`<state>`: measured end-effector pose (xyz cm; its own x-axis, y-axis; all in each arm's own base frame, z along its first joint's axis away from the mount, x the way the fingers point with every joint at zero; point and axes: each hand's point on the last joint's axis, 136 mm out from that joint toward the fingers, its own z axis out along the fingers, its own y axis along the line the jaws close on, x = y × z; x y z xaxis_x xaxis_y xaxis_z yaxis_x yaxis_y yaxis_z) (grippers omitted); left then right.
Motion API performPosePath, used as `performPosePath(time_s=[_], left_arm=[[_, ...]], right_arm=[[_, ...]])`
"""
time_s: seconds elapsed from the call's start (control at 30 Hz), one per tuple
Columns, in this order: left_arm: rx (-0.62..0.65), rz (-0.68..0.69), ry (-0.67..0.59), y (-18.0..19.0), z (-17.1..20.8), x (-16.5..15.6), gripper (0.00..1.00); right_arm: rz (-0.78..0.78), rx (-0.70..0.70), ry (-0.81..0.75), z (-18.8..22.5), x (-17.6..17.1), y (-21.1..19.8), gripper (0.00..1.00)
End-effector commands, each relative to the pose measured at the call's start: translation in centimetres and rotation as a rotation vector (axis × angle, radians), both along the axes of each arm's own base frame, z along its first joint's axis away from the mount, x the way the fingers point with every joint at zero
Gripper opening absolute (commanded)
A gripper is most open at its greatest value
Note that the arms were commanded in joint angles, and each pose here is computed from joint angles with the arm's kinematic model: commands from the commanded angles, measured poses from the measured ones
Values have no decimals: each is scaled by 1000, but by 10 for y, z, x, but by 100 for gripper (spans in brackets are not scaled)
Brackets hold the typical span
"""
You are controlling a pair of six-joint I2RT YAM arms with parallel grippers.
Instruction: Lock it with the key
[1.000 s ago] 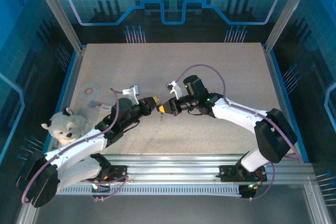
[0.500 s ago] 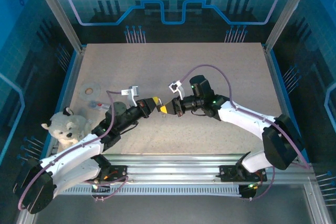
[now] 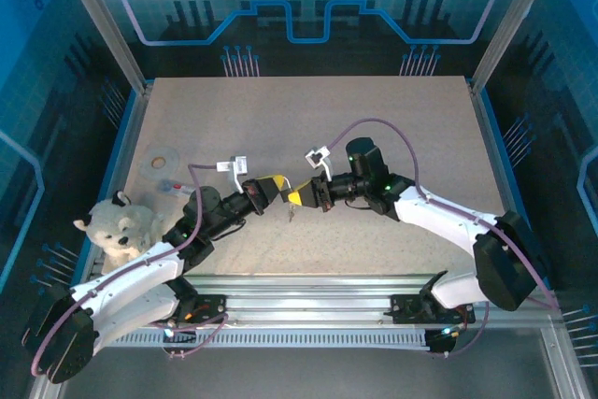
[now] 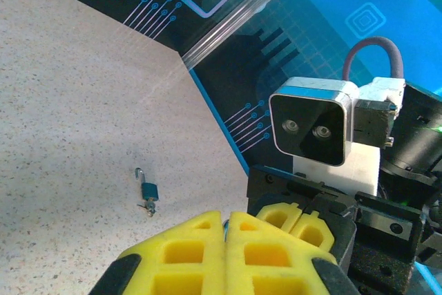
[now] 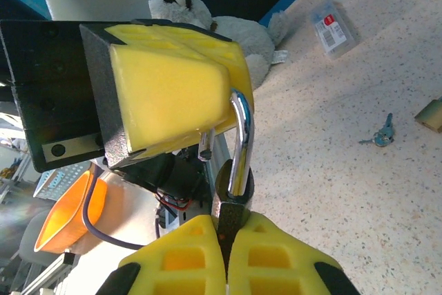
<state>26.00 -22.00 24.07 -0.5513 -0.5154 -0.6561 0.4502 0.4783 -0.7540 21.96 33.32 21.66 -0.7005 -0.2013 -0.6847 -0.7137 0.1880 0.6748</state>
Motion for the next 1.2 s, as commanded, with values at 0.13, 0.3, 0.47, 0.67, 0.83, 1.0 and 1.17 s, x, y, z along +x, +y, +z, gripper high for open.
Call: performPosePath(time_s=[0.13,0.3,0.47,0.67,0.83,1.0,1.17], left_arm=[[60,146,14,24,-20,16,0],[60,153,3,27,-21,15,0],[56,150,-4,28,-20,12,0],[49,147,-5,29,-22,10,0],[39,141,-10,29,-22,8,0],[28,145,-17,31,-23,5,0],[3,147,-22,33,-22,4,0]], right_arm=[[225,165,-69,45,-44,-2,0],[260,195,-77,51,-51,-4,0],[278,219,-88,56,-56,-6,0],[288,241,-95,60,-58,-8,0],[308,273,-111,67,-63,-11,0],[323,291,-124,71,-67,-13,0],[339,308,-124,73,-70,-14,0]])
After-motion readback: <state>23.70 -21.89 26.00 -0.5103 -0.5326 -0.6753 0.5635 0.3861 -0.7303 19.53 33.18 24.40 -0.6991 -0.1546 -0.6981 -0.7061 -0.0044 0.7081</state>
